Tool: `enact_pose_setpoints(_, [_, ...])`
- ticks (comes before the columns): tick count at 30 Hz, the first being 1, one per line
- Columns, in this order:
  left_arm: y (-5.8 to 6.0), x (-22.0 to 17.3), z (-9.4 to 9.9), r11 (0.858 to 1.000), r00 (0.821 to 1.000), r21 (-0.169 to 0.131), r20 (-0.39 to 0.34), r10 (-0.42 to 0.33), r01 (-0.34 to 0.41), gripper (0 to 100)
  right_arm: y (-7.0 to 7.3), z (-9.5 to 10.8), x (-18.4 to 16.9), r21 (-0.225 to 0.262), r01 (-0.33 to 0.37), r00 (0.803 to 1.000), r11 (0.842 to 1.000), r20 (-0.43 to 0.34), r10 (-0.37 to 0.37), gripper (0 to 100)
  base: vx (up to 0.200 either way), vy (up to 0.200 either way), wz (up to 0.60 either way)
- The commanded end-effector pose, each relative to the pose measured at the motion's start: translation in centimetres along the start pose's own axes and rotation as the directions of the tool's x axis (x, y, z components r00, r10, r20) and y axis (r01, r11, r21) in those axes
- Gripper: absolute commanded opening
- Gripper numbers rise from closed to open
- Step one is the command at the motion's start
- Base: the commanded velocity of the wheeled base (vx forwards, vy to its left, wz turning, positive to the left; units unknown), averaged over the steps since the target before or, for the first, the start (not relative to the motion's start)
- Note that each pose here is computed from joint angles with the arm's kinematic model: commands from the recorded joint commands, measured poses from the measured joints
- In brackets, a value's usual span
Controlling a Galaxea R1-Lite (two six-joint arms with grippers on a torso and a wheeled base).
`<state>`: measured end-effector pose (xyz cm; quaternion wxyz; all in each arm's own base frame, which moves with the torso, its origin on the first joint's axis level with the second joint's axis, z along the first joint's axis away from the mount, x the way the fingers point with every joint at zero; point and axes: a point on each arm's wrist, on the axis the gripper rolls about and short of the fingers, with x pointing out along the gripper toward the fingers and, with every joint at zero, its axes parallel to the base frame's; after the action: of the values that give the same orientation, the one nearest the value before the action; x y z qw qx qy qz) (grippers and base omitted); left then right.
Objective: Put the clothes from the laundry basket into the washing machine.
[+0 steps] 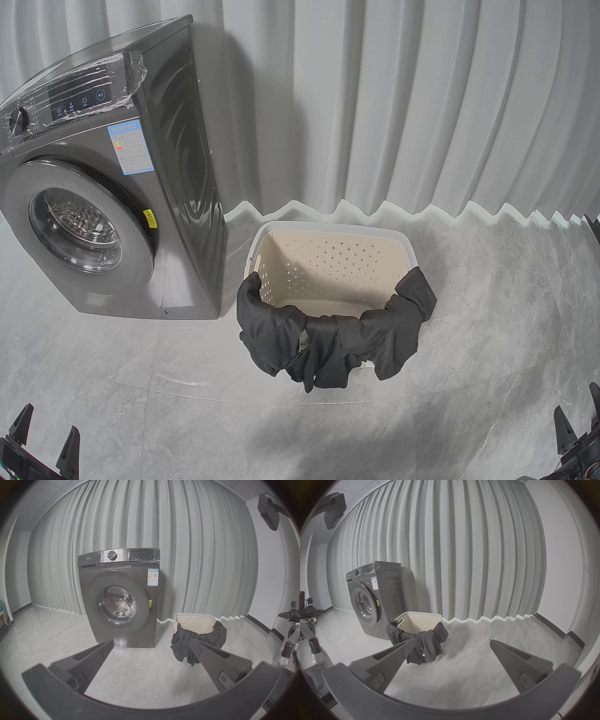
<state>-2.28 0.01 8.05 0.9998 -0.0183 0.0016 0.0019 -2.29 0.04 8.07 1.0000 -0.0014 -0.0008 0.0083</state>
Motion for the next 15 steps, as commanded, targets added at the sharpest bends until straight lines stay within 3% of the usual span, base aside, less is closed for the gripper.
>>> enact_pose_setpoints(1, [0.02, -0.01, -0.49, 1.0, 1.0, 0.0, 0.002, -0.001, 0.001, 100, 0.0, -0.53, 0.01, 0.0, -0.002, 1.0, 1.0, -0.001, 0.002, 100, 0.0, 0.2, 0.0])
enact_pose_setpoints(15, [0.02, -0.01, -0.49, 1.0, 1.0, 0.0, 0.002, 0.001, -0.001, 100, 0.0, -0.53, 0.01, 0.0, -0.002, 1.0, 1.0, -0.001, 0.002, 100, 0.0, 0.2, 0.0])
